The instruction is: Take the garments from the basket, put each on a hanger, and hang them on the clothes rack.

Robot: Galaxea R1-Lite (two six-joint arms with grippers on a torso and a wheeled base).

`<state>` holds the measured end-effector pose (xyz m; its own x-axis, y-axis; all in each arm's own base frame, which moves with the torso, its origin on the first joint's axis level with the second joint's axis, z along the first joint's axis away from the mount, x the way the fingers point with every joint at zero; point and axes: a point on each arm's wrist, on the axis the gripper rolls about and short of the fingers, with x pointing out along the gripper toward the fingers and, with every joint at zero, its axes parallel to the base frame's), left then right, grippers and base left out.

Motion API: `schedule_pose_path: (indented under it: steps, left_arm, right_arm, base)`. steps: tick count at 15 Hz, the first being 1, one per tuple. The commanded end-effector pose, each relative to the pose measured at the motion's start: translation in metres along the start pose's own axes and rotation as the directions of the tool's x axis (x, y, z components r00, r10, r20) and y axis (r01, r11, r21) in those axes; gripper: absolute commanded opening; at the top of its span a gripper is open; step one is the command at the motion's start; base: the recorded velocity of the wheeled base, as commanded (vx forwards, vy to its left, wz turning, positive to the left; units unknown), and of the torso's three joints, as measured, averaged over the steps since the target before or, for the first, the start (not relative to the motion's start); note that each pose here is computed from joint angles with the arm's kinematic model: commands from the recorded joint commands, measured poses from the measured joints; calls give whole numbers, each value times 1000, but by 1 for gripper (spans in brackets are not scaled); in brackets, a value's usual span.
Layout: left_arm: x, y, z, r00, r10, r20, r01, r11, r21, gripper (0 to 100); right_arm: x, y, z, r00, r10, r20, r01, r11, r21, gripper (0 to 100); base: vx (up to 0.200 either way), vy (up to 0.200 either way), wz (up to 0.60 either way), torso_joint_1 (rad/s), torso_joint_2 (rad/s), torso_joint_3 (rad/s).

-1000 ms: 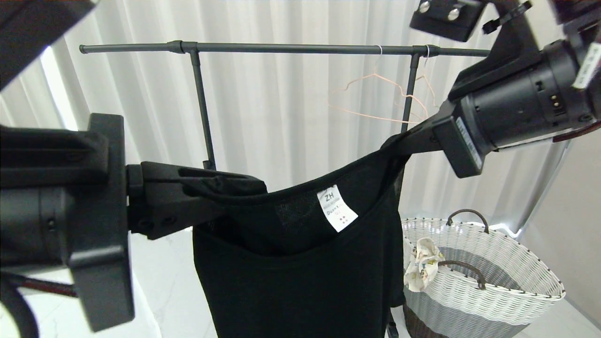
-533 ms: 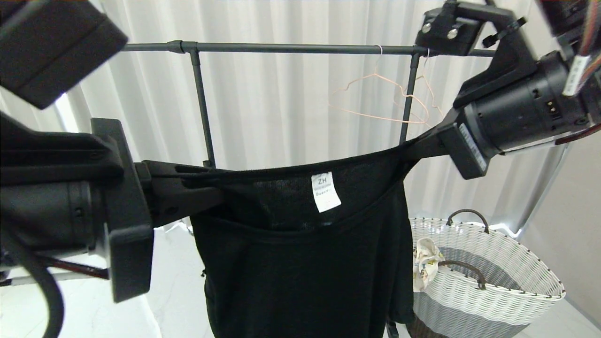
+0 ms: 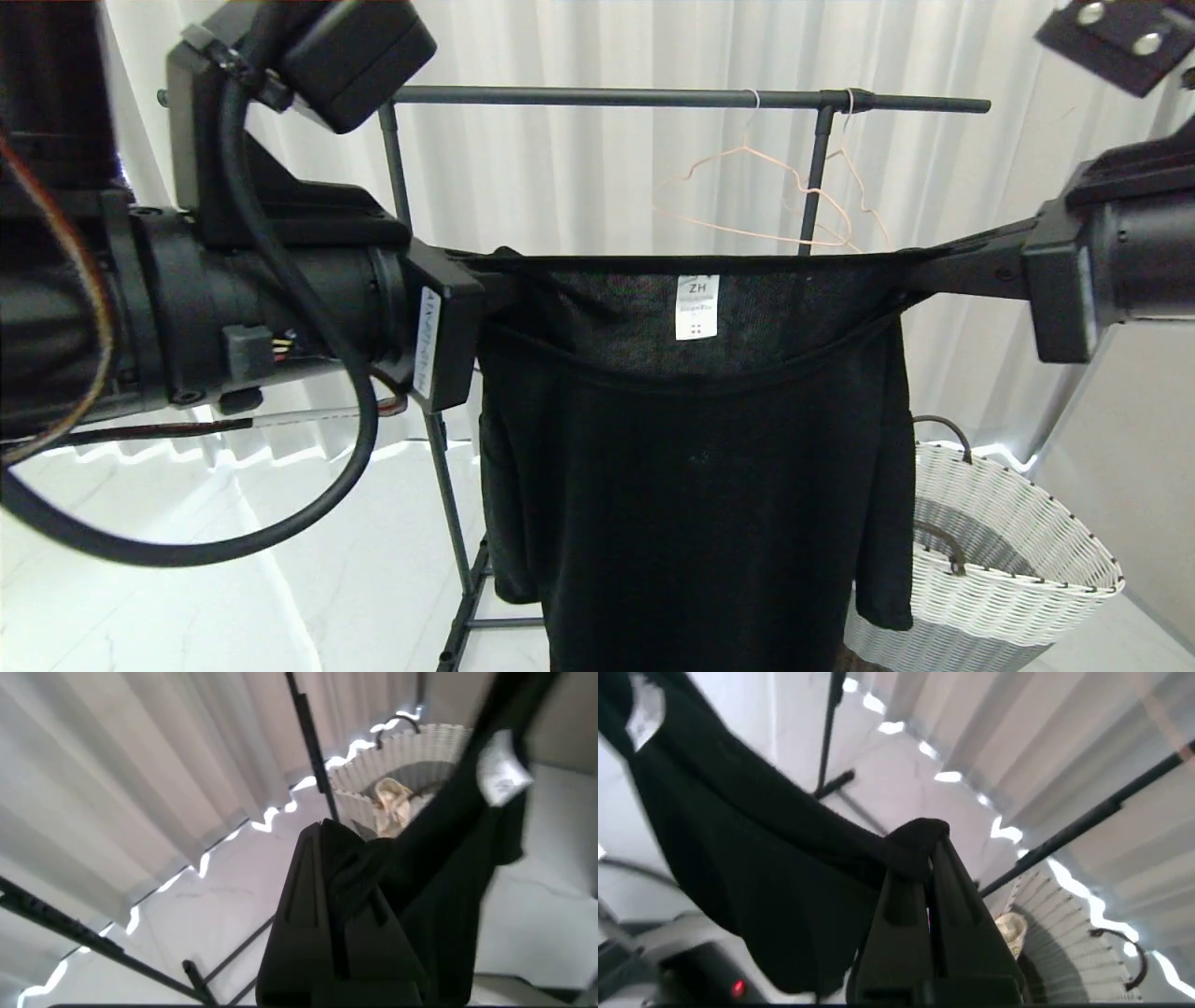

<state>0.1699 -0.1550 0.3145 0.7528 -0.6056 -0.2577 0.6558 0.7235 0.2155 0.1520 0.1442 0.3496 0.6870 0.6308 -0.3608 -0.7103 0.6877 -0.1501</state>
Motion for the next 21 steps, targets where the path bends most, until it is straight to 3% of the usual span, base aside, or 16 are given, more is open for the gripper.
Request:
schedule_pose_path:
  steps: [1,4,5,11,14,16,17,18,19,20,21]
  left_arm:
    - [19,1,0,999,16,-30,-16,1000,-2,0]
    - [20,1,-1,999,17,-31,-17,1000,-2,0]
    - [20,1,-1,999,18,-33,-18,1000,-2,0]
    - [30,4,-6,993,87,-74,-87,996,8,0]
    - [42,10,-13,974,187,-129,-186,982,18,0]
    - [43,10,-14,969,207,-135,-206,978,22,0]
    - [42,12,-14,966,218,-138,-217,976,23,0]
    - [39,18,-16,955,256,-148,-255,967,23,0]
    - [26,27,-16,946,292,-139,-292,956,18,0]
    - [12,40,-21,931,332,-151,-333,943,17,0]
    - [-3,57,-29,900,398,-175,-400,916,25,0]
  right_arm:
    - [-31,-1,-6,998,-20,52,20,1000,2,0]
    - [-31,-1,-6,998,-20,52,20,1000,2,0]
    - [-30,-1,-6,999,-20,49,20,1000,2,100]
    - [-41,1,-11,999,-2,40,2,1000,1,100]
    - [-57,3,-15,997,67,47,-67,998,2,100]
    - [-60,3,-18,997,69,37,-69,998,3,100]
    - [-58,0,-22,1000,27,13,-28,1000,12,100]
    - [-56,-10,-31,994,-100,-50,101,994,28,100]
    - [-61,-21,-44,950,-261,-172,269,963,20,100]
    - [-72,-29,-55,890,-362,-277,379,925,8,100]
    - [-83,-38,-63,846,-423,-324,457,889,35,100]
  base:
    - [0,0,0,0,0,0]
    - [0,0,0,0,0,0]
    - [0,0,0,0,0,0]
    - [0,0,0,0,0,0]
    - [0,0,0,0,0,0]
    - [0,0,0,0,0,0]
    - [0,0,0,0,0,0]
    - [0,0,0,0,0,0]
    - [0,0,0,0,0,0]
    - [0,0,0,0,0,0]
    - [0,0,0,0,0,0]
